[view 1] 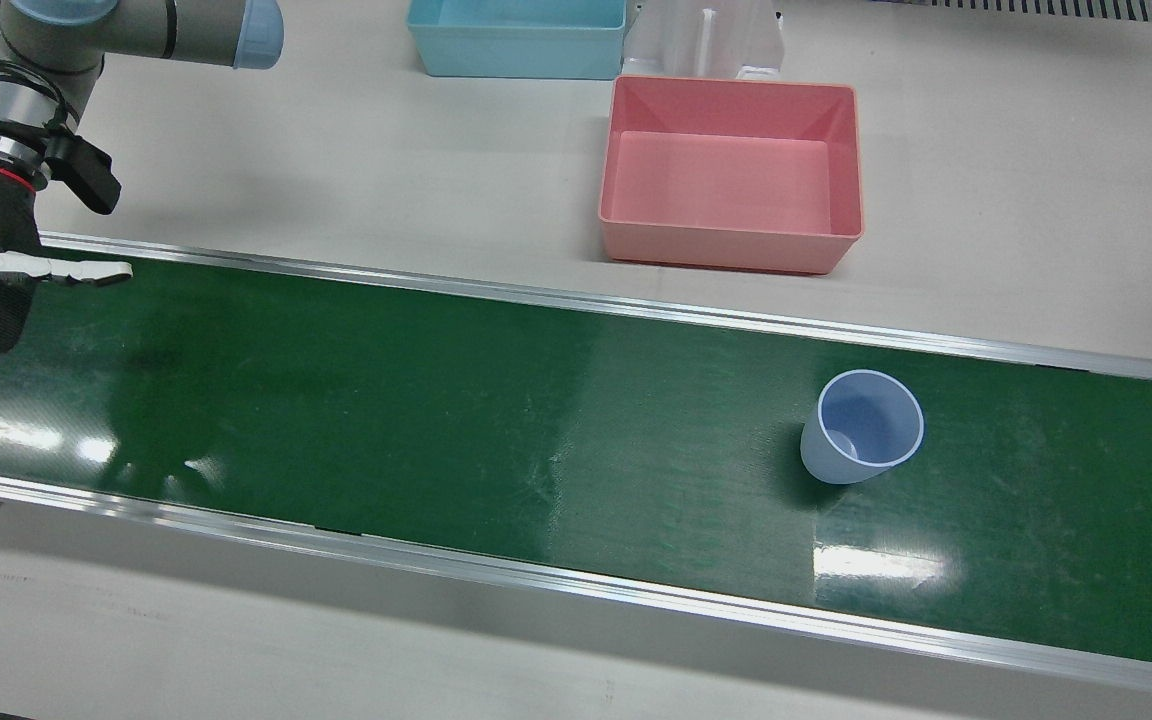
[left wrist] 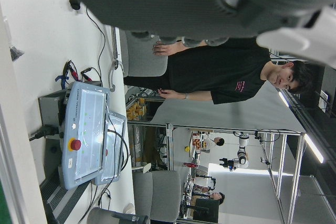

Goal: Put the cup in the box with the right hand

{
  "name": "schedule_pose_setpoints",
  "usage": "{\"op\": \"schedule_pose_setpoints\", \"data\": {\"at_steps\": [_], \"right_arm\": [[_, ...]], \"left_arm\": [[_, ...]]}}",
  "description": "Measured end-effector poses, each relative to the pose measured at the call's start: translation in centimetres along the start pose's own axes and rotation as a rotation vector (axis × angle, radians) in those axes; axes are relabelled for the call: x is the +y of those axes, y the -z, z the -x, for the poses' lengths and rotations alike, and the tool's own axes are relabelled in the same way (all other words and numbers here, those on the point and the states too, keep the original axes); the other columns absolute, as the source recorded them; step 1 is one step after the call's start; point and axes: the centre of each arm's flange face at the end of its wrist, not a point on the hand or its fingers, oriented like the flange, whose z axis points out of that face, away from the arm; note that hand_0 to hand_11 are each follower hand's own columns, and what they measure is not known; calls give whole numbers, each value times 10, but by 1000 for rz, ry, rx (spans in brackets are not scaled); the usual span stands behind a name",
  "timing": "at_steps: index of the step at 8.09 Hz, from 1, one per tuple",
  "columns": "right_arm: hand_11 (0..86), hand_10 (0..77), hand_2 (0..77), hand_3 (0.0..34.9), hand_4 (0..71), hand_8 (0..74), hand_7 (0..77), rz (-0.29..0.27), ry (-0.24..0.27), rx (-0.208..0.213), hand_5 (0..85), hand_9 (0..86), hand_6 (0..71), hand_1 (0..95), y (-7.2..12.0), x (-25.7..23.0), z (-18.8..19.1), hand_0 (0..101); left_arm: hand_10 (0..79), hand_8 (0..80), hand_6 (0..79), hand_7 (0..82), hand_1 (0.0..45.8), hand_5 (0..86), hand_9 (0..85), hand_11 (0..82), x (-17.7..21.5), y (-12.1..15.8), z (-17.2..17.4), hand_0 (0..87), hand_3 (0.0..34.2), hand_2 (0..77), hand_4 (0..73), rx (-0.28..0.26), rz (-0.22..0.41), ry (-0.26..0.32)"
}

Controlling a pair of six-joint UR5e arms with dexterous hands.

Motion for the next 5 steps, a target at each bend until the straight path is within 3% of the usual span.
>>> {"op": "schedule_pose_setpoints", "data": {"at_steps": [1, 2, 5], "right_arm": [[11, 5, 5, 104, 213, 22, 185, 0, 0, 1, 71, 71, 54, 218, 0, 0, -1, 705], [11, 5, 5, 104, 224, 22, 185, 1, 0, 3, 71, 71, 54, 147, 0, 0, -1, 754], [11, 5, 5, 105, 213, 22, 185, 2, -1, 6, 71, 71, 54, 147, 0, 1, -3, 747]], "left_arm": [[0, 0, 0, 0, 5, 0, 0, 0, 0, 0, 0, 0, 0, 5, 0, 0, 0, 0], [0, 0, 0, 0, 5, 0, 0, 0, 0, 0, 0, 0, 0, 5, 0, 0, 1, 0], [0, 0, 0, 0, 5, 0, 0, 0, 0, 0, 0, 0, 0, 5, 0, 0, 1, 0]]}}
